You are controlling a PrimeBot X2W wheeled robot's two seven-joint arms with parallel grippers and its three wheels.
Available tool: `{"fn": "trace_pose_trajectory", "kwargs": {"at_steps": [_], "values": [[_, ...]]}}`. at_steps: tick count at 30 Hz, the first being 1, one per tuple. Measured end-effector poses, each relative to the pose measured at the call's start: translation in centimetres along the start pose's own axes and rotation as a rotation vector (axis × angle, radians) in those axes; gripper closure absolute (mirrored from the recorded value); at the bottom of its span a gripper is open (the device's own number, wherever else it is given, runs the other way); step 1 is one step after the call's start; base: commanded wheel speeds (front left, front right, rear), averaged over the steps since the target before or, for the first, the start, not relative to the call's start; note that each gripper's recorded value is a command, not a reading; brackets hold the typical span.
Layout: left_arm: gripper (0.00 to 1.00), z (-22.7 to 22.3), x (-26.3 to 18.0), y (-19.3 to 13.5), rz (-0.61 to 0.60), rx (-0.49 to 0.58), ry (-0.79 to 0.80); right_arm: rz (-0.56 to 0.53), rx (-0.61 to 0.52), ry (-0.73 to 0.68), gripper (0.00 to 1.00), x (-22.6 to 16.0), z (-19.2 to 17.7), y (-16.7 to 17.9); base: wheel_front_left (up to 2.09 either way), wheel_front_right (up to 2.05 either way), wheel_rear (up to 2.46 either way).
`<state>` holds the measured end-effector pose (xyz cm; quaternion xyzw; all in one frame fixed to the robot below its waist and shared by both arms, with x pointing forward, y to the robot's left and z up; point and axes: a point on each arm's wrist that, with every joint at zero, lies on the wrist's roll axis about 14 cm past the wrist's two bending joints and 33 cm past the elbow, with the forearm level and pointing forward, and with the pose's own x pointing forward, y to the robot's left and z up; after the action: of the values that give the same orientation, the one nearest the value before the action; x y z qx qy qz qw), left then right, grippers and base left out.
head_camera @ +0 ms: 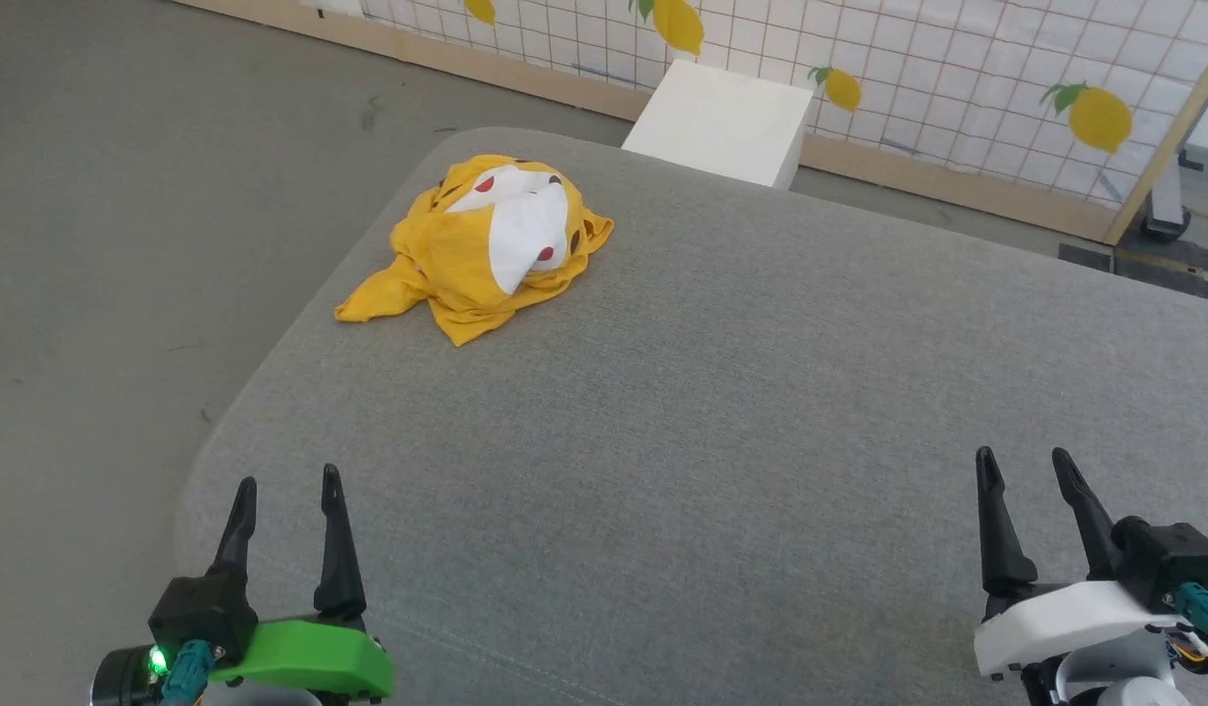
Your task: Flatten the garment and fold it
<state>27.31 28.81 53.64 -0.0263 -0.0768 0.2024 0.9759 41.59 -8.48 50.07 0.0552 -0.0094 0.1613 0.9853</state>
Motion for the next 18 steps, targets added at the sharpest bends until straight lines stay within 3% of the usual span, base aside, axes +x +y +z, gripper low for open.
{"fn": "trace_pose_trajectory", "kwargs": {"at_steps": [18], "values": [[0.00, 0.5, -1.5, 2.6, 0.093, -0.012, -0.030, 0.019, 0.018, 0.001, 0.00, 1.2, -0.9, 0.7, 0.00, 0.00, 0.00]]}}
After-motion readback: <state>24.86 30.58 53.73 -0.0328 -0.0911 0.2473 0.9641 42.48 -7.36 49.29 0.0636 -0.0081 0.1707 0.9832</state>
